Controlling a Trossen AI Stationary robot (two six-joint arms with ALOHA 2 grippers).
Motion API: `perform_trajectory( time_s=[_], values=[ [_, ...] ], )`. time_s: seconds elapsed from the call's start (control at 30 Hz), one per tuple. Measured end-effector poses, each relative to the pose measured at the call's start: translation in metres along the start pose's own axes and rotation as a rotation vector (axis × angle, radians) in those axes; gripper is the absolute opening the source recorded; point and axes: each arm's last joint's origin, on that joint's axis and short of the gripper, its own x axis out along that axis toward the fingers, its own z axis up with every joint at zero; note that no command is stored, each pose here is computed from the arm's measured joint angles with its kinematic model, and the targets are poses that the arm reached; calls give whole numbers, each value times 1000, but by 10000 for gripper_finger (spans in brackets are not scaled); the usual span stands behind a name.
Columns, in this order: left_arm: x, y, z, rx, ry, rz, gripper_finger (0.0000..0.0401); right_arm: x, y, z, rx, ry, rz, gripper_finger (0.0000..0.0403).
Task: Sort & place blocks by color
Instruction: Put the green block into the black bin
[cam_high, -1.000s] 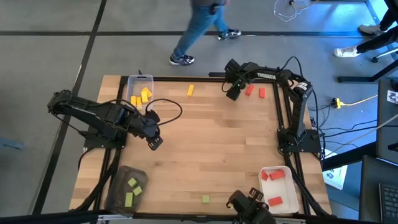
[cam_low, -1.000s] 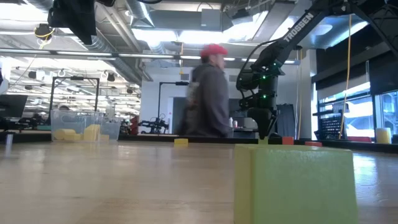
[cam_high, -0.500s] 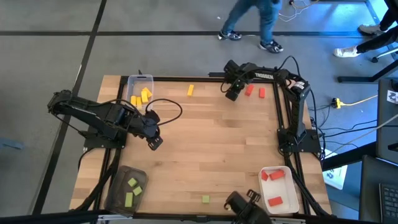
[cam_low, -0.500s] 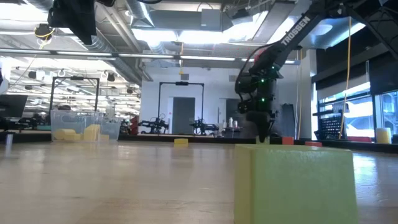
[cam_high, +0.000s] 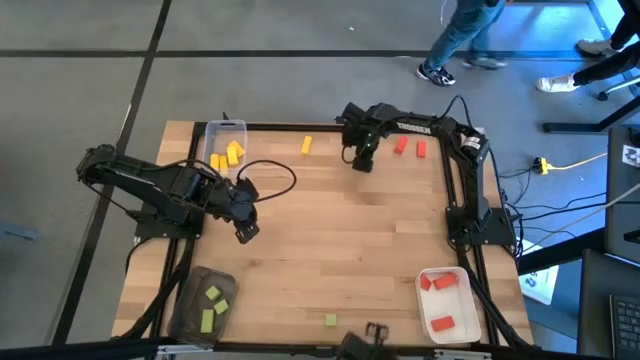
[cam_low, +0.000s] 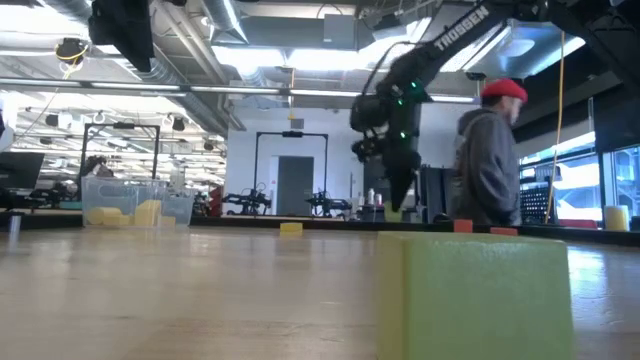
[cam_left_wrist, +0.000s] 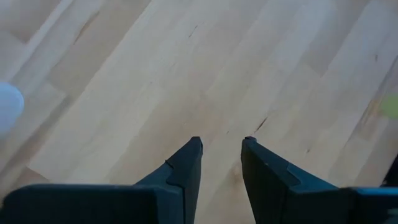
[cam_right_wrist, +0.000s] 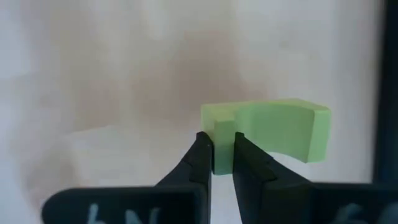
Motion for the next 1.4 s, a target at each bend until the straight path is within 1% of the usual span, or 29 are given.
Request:
perform_trajectory(
  time_s=[0.17, 0.27, 0.4, 0.5, 0.7, 0.87, 0.93, 1.03, 1.17, 1.3, 1.4],
  values=[
    [0, 1, 0, 123, 4, 6, 104, -16, 49, 22, -280, -43, 122, 33],
    [0, 1, 0, 163, -10, 22, 104, -21, 84, 30, -453, -62, 194, 33],
    [0, 2, 1, 210, -27, 42, 104, -23, 129, 36, -638, -75, 216, 33],
    [0, 2, 1, 269, -26, 42, 104, -25, 161, 37, -773, -86, 225, 33],
    [7, -2, 1, 505, 0, 62, 104, -28, 211, 35, -1060, -132, 230, 33],
    [18, -7, 2, 697, 41, 82, 104, -30, 238, 34, -1271, -186, 221, 33],
    [23, -8, 2, 749, 60, 90, 104, -29, 245, 34, -1332, -200, 217, 33],
    [30, -11, 2, 767, 82, 101, 104, -21, 254, 34, -1393, -201, 220, 33],
    [36, -13, 2, 749, 101, 104, 104, -2, 262, 35, -1427, -170, 237, 33],
    [36, -14, 3, 720, 94, 98, 104, 19, 268, 35, -1462, -129, 261, 33],
    [35, -14, 3, 707, 92, 97, 104, 23, 270, 37, -1464, -131, 261, 33]
  ],
)
